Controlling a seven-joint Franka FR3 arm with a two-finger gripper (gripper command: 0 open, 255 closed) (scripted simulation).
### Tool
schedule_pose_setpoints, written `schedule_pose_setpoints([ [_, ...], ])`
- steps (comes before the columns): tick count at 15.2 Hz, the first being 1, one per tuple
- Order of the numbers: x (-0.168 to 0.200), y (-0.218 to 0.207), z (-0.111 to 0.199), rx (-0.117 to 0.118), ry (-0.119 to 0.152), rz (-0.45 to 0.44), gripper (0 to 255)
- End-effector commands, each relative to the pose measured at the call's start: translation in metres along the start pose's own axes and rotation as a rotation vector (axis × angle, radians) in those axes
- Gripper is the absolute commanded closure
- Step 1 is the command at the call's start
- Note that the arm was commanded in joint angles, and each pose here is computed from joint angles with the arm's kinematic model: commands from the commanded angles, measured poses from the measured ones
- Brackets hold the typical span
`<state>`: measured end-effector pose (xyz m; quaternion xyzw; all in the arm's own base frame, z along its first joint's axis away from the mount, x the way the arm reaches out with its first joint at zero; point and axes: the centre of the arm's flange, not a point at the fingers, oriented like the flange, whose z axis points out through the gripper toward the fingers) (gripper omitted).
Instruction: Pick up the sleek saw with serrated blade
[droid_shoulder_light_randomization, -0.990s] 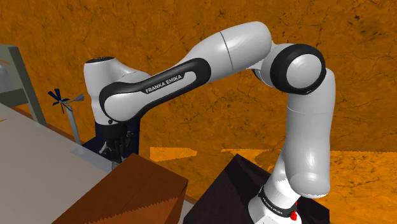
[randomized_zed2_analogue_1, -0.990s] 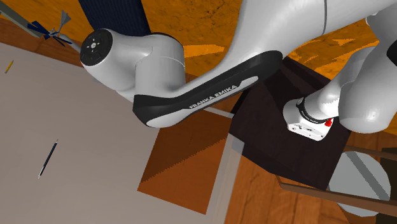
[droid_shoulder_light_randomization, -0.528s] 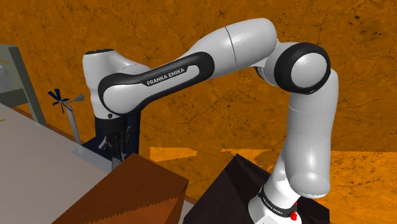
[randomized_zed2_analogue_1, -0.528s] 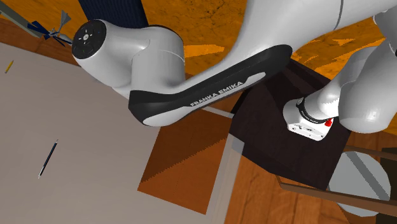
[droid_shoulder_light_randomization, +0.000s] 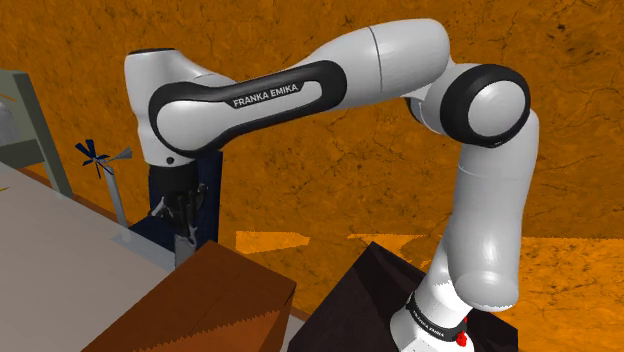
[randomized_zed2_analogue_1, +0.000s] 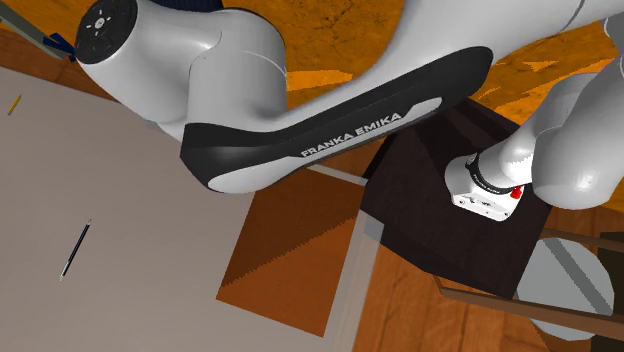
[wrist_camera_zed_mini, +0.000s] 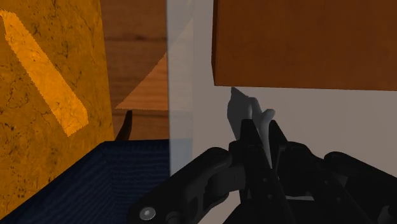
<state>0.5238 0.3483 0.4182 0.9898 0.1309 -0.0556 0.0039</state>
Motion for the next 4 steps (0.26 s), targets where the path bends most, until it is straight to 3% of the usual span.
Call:
schedule_pose_setpoints([
  [1, -0.0011, -0.0005, -0.0104, 0.000, 0.000, 0.000, 255],
  [4, -0.0018, -0.0006, -0.0164, 0.000, 0.000, 0.000, 255],
])
